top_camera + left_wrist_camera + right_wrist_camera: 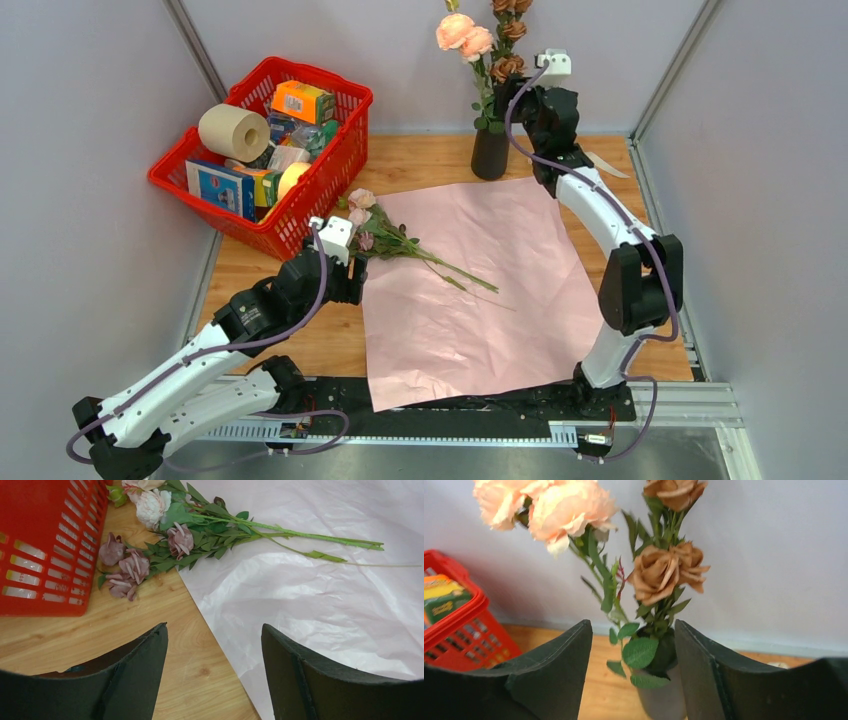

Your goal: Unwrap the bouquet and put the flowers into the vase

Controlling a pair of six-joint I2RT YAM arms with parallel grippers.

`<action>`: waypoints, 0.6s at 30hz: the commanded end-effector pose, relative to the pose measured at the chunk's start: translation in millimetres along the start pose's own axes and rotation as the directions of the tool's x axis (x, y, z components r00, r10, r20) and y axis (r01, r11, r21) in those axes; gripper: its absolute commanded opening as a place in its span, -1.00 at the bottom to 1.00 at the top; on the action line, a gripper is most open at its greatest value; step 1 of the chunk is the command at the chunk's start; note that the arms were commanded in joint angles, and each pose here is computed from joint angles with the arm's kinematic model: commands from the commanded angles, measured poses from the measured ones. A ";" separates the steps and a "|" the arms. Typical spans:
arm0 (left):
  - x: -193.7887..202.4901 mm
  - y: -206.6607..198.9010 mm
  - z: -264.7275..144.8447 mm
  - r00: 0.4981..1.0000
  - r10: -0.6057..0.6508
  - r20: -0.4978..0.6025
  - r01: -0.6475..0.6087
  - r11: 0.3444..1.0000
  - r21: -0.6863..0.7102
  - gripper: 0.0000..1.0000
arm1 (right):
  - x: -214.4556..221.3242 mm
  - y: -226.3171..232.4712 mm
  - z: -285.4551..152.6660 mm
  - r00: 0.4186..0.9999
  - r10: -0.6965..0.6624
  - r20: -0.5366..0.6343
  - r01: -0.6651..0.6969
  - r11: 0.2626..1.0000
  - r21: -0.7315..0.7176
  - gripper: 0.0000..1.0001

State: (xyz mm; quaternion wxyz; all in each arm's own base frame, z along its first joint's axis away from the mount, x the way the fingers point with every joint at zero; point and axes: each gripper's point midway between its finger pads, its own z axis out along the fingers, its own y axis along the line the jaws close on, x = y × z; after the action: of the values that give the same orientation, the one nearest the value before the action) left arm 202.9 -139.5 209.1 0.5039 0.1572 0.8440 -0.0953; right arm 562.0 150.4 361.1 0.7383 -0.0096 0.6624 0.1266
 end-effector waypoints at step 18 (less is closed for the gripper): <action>-13.9 3.4 -5.0 0.999 -0.003 0.044 0.003 1.000 -0.011 0.53 | 180.3 159.3 -161.9 0.803 -0.035 -0.594 -0.289 0.849 -0.441 0.10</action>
State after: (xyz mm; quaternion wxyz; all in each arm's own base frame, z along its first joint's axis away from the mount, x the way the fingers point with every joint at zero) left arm 203.5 -138.3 209.7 0.5059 0.1550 0.8435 -0.0930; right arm 413.0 268.1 205.8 0.4935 -0.1422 0.8005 0.3090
